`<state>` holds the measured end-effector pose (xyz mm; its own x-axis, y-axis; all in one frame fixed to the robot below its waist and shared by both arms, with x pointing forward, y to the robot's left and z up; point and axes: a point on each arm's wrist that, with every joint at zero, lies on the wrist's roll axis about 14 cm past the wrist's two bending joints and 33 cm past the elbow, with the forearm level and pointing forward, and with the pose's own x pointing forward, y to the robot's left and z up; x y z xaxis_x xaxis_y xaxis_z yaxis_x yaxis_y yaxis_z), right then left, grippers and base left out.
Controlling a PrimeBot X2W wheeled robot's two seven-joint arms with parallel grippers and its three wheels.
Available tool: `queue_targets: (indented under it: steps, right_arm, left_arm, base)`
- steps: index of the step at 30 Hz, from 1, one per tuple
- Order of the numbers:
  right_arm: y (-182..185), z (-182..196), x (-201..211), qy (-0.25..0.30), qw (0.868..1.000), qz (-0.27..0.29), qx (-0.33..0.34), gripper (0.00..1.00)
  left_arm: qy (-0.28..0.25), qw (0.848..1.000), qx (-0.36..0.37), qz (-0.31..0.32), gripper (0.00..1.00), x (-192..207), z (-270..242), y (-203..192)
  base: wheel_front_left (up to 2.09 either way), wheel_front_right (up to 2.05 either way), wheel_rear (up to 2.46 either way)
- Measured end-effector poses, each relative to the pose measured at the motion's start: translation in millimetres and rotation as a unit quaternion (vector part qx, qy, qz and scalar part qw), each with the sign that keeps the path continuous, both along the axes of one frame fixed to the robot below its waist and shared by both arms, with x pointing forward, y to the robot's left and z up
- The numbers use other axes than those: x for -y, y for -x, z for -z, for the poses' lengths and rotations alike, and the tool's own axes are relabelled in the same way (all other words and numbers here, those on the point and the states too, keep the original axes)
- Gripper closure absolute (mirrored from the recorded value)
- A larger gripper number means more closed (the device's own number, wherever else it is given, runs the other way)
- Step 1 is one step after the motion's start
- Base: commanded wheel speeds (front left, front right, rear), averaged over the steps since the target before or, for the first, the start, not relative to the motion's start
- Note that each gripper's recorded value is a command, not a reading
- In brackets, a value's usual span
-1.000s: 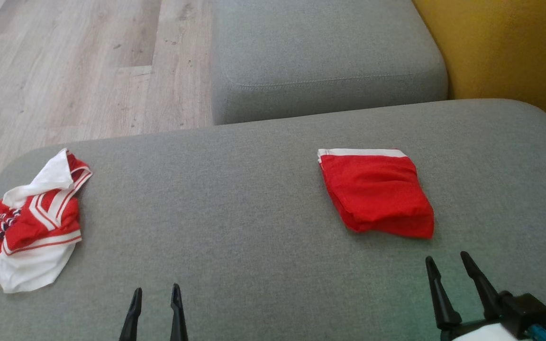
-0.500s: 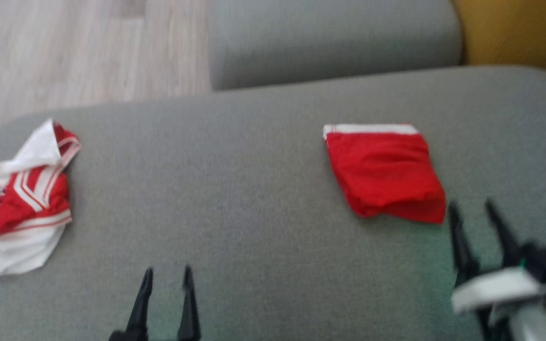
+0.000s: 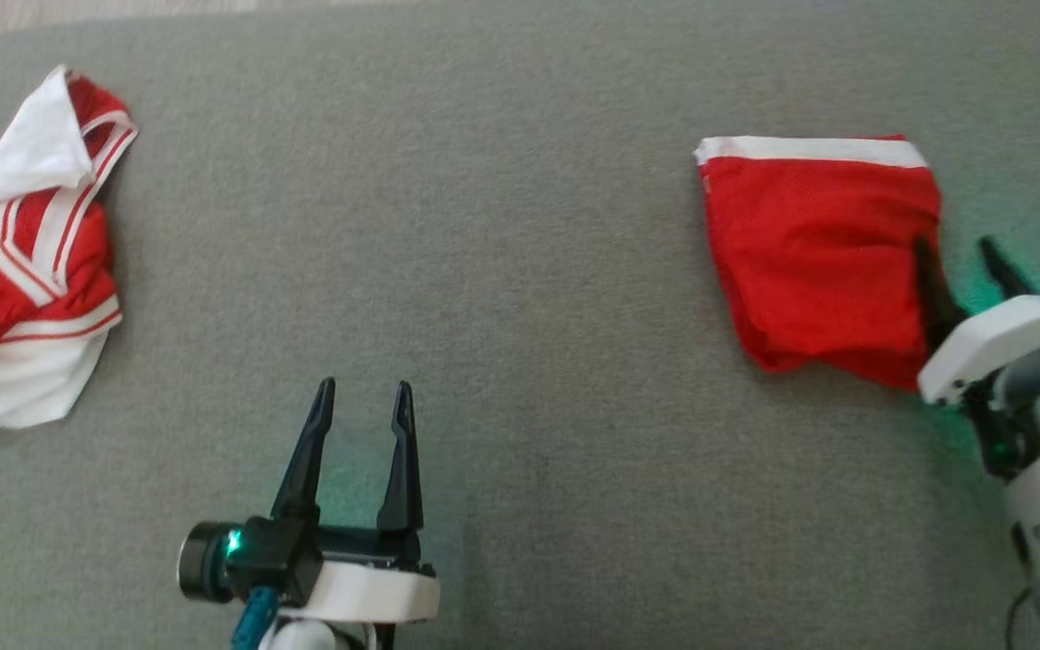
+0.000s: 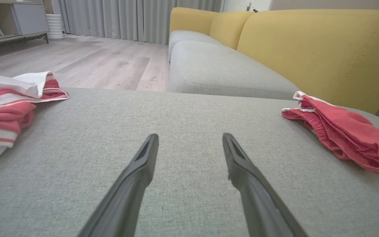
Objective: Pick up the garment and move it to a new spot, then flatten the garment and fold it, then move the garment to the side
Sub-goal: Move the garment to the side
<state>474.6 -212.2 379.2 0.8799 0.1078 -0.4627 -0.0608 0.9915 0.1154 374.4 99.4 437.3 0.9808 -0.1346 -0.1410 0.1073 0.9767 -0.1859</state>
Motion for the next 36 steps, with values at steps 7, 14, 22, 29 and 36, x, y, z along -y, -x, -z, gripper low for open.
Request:
queue_targets:
  steps: [7, 14, 22, 29, 36]
  right_arm:
    - [0.6, 16.7, -26.0, -0.040, 0.998, -0.025, -0.044, 1.00]
    - [-0.9, 12.5, 29.1, 0.015, 0.999, -0.010, -0.042, 1.00]
    - [-5.0, -7.7, 175.6, 0.185, 0.979, 0.048, -0.070, 1.00]
    - [-23.3, -42.1, 256.1, 0.283, 0.953, 0.103, -0.046, 0.00]
    - [-40.9, -28.0, 234.5, 0.281, 0.955, 0.090, -0.024, 0.00]
  left_arm:
    - [0.001, 1.000, -0.010, -0.007, 0.00, -1.7, 6.8, -5.7]
    - [0.010, 1.000, -0.014, 0.021, 0.00, 17.6, 15.4, -23.0]
    - [0.023, 0.998, -0.003, 0.060, 0.00, 43.4, 27.3, -65.9]
    - [0.044, 0.996, 0.000, 0.074, 0.00, 54.4, 39.6, -91.8]
    - [0.055, 0.996, 0.011, 0.068, 0.00, 51.8, 31.2, -98.3]
  base:
    - [0.00, 0.00, 0.00]
    - [0.00, 0.00, 0.00]
    - [0.00, 0.00, 0.00]
    - [0.00, 0.00, 0.00]
    - [0.00, 0.00, 0.00]
